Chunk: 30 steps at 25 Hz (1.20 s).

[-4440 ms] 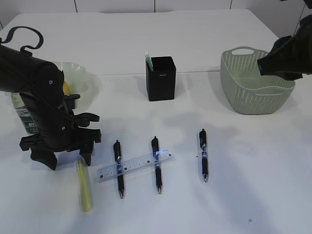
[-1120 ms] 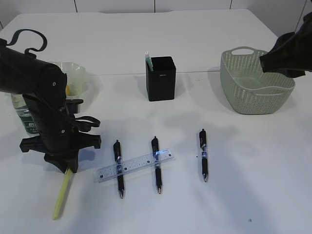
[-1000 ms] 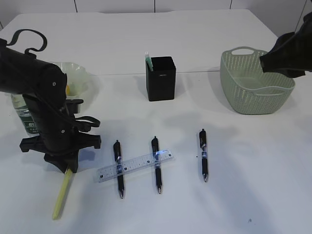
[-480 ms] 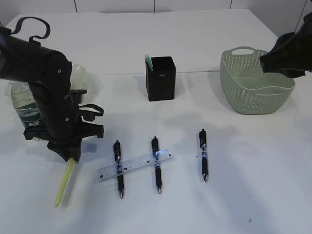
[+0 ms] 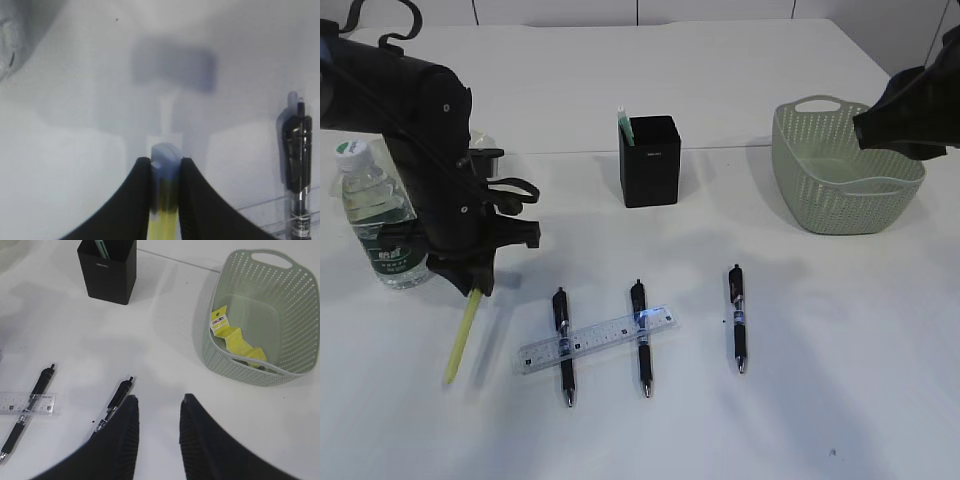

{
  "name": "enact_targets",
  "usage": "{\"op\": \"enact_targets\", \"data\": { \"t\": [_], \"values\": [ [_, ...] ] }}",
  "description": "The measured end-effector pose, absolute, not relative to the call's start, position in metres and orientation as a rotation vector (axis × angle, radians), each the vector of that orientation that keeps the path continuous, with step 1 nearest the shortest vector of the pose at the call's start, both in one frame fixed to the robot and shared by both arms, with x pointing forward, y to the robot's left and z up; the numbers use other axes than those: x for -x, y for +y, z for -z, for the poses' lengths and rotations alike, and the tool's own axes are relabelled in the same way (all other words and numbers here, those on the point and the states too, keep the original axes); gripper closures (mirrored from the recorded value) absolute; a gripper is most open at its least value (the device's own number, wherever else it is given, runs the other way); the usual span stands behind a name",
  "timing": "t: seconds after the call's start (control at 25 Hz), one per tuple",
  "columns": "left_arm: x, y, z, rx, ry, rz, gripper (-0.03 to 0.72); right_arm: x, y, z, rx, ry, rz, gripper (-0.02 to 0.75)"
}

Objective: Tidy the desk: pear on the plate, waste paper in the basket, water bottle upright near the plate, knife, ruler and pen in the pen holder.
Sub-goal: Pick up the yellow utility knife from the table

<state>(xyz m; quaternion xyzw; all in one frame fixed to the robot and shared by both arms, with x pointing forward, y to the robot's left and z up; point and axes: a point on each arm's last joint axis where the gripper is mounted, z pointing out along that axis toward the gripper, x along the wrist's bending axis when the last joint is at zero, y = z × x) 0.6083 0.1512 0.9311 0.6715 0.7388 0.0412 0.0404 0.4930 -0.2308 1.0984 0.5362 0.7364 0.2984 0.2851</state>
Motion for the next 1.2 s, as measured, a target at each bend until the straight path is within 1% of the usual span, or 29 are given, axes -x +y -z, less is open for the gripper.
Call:
{"op": "enact_targets", "data": {
  "t": [0.36,0.6,0.88,1.2],
  "values": [
    [-0.622,0.148,-0.948,-2.04,2.195,-0.193,0.602,-0.493,-0.231,-1.098,-1.434,1.969,-0.798,0.496],
    [-0.632,0.145,-0.961,-2.085,2.062,-0.266,0.602,-0.493,-0.231,-1.098,-1.435,1.97,-0.797,0.496],
    [-0.642,0.141,-0.971,-2.091,1.938,-0.319,0.603,-0.493,-0.231,-1.098,-1.435,1.97,-0.797,0.496],
    [-0.658,0.133,-0.992,-1.986,1.818,-0.393,0.603,-0.493,-0.231,-1.098,-1.437,1.973,-0.793,0.496]
  ]
}}
